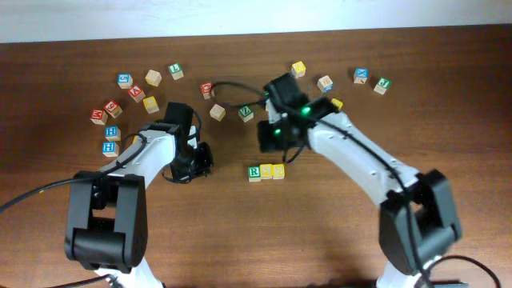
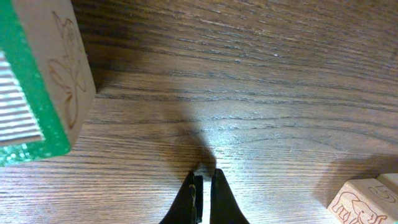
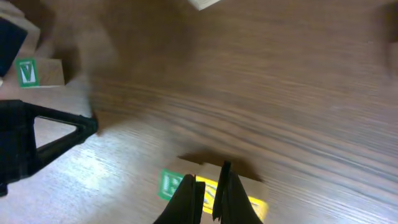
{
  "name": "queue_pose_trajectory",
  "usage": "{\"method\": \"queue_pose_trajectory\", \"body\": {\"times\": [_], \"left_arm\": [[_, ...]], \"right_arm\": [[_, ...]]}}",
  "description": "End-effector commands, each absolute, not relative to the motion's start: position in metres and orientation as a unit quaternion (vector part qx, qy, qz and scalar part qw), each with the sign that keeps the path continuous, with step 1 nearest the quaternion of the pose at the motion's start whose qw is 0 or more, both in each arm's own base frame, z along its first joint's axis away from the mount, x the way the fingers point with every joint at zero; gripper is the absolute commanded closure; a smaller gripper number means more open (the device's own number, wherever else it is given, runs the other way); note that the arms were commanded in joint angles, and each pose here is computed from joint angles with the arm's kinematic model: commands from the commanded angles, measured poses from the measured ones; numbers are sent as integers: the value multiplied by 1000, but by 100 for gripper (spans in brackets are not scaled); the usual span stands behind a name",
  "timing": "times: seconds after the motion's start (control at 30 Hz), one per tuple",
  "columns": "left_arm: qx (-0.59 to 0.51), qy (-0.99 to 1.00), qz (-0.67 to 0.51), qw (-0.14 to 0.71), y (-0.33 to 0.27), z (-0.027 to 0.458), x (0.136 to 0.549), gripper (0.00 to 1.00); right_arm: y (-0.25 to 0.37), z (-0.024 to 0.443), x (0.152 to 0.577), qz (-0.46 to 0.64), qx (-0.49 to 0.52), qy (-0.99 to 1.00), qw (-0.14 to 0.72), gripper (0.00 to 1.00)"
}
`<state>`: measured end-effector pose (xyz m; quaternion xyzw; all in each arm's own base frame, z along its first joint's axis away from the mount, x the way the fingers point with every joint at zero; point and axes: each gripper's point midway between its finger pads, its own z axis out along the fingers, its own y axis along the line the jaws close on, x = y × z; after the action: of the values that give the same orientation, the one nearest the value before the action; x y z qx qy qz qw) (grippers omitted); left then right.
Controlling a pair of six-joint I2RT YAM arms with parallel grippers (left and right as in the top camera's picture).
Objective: Spell out RSS
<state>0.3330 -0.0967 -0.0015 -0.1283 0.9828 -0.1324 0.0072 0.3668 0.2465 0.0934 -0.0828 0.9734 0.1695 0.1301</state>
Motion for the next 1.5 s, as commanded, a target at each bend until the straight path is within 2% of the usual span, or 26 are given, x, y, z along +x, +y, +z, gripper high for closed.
{"method": "queue_pose_trajectory", "body": {"times": [0.0, 0.2, 0.8, 1.03, 1.47], "left_arm": [[-145, 981, -129, 16, -87, 5, 340, 100], [-169, 978, -123, 0, -71, 4, 334, 100], [-172, 977, -123, 0, -66, 4, 334, 100], [-171, 978, -123, -1, -66, 4, 334, 100], [-171, 978, -123, 0, -66, 4, 334, 100]], "right_arm": [[259, 68, 367, 162, -82, 977, 111, 96], [258, 43, 365, 150, -80, 982, 86, 96], [256, 39, 356, 141, -73, 985, 69, 96], [254, 15, 353, 129, -70, 988, 45, 96], [256, 15, 356, 134, -71, 987, 51, 96]]}}
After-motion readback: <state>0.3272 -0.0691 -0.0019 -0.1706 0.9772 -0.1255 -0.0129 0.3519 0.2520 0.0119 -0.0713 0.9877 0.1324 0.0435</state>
